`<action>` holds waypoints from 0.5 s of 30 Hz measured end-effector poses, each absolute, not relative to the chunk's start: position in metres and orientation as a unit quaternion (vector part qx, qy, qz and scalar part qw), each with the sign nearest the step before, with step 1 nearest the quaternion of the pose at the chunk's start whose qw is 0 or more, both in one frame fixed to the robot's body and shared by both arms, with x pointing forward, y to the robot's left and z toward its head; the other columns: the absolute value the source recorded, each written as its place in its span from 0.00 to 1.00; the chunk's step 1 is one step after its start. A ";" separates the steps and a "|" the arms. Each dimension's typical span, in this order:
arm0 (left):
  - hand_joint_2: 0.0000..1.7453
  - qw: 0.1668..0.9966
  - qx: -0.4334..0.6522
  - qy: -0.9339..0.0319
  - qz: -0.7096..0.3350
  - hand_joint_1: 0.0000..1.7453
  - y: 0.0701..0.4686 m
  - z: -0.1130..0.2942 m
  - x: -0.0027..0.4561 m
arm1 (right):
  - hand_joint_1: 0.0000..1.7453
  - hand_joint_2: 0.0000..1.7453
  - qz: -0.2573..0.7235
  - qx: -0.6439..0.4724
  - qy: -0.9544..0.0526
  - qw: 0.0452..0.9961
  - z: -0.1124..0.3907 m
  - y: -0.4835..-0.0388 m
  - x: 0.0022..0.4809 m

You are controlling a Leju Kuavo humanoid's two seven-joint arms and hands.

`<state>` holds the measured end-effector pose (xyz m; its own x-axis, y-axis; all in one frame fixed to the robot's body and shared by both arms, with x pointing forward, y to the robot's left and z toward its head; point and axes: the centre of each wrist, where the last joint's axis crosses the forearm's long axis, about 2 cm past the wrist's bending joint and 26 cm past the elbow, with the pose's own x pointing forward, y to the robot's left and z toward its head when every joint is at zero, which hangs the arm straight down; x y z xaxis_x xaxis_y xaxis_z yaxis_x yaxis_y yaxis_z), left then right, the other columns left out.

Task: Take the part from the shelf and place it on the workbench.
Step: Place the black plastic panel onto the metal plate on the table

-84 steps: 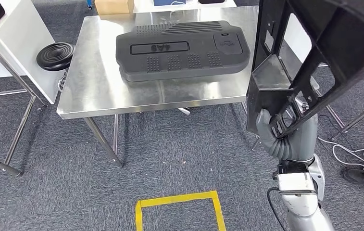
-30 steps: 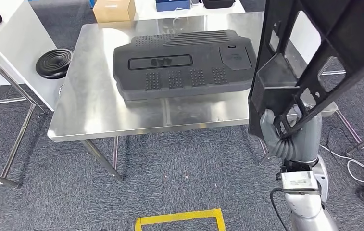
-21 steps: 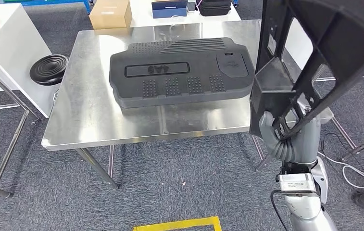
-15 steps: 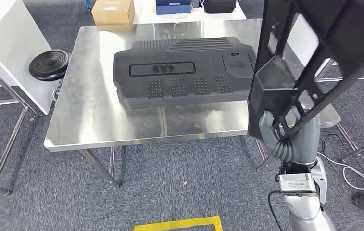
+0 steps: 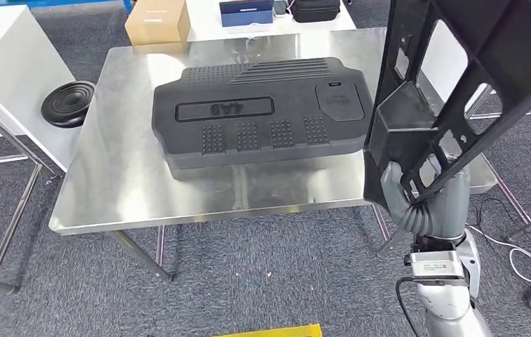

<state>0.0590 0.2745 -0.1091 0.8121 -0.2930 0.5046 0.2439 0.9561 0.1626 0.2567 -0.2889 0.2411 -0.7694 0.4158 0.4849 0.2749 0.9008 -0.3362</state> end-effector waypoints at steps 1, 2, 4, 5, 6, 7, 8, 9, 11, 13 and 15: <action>1.00 0.951 0.045 -0.272 -0.141 0.00 0.274 -0.109 0.059 | 1.00 1.00 0.124 -0.185 -0.932 0.285 0.241 -0.289 0.257; 1.00 0.951 0.045 -0.272 -0.141 0.00 0.274 -0.109 0.058 | 1.00 1.00 0.124 -0.185 -0.932 0.285 0.241 -0.289 0.257; 1.00 0.951 0.044 -0.270 -0.141 0.00 0.274 -0.109 0.057 | 1.00 1.00 0.124 -0.185 -0.932 0.286 0.241 -0.289 0.257; 1.00 0.951 0.044 -0.270 -0.141 0.00 0.274 -0.109 0.056 | 1.00 1.00 0.124 -0.185 -0.932 0.286 0.241 -0.288 0.257; 1.00 0.952 0.044 -0.270 -0.141 0.00 0.274 -0.109 0.056 | 1.00 1.00 0.124 -0.185 -0.932 0.286 0.241 -0.288 0.257; 1.00 0.952 0.045 -0.269 -0.141 0.00 0.274 -0.109 0.056 | 1.00 1.00 0.124 -0.185 -0.932 0.286 0.241 -0.288 0.257; 1.00 0.951 0.045 -0.270 -0.141 0.00 0.275 -0.109 0.056 | 1.00 1.00 0.124 -0.185 -0.932 0.285 0.241 -0.288 0.257; 1.00 0.951 0.045 -0.270 -0.141 0.00 0.275 -0.109 0.057 | 1.00 1.00 0.123 -0.185 -0.932 0.285 0.241 -0.288 0.257; 1.00 0.951 0.045 -0.272 -0.142 0.00 0.275 -0.109 0.058 | 1.00 1.00 0.123 -0.185 -0.933 0.285 0.241 -0.288 0.257; 1.00 0.951 0.045 -0.272 -0.142 0.00 0.274 -0.109 0.058 | 1.00 1.00 0.123 -0.185 -0.932 0.285 0.241 -0.288 0.257; 1.00 0.951 0.045 -0.272 -0.142 0.00 0.274 -0.109 0.058 | 1.00 1.00 0.123 -0.185 -0.933 0.284 0.242 -0.288 0.258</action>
